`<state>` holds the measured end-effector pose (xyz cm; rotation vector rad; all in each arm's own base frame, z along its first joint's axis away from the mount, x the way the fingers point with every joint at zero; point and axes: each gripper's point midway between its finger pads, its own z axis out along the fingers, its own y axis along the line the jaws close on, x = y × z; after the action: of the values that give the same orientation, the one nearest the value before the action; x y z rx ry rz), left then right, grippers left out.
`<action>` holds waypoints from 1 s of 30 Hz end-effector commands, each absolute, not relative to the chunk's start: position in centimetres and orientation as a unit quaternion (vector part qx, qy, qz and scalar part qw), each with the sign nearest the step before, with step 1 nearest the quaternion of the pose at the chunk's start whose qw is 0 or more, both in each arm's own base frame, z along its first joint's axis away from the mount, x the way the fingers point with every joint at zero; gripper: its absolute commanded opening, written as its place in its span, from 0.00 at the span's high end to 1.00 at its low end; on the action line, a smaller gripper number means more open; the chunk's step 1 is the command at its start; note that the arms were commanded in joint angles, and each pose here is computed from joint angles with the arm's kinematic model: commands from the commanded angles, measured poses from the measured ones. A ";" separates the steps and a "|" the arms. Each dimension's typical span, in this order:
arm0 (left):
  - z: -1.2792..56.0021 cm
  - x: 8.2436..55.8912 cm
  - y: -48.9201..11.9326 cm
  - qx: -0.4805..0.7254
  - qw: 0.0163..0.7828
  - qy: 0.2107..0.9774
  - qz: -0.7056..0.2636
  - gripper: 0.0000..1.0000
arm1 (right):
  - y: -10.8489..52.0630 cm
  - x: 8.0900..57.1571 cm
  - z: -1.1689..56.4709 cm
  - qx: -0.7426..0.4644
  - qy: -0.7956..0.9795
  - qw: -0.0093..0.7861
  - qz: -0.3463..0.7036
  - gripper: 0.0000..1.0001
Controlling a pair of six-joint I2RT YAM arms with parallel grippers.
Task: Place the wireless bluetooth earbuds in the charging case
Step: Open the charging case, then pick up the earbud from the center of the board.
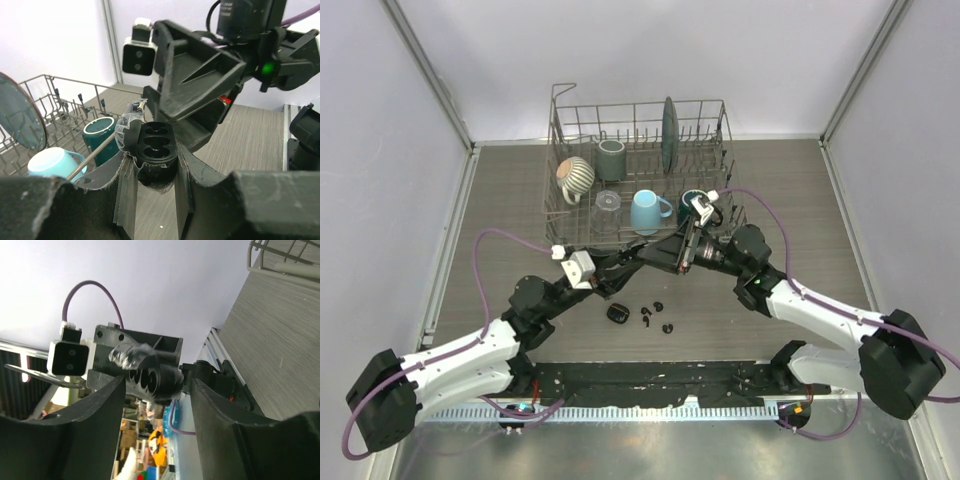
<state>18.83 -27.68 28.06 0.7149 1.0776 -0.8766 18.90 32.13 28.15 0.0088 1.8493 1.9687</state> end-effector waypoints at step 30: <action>28.3 17.8 -22.3 0.269 0.753 0.489 -0.349 1.00 | 21.7 15.1 7.1 0.183 0.874 0.214 0.396 0.67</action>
<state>17.89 -22.21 28.20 0.5795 1.0868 -0.7639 14.53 20.74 5.93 0.3442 2.5152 0.9883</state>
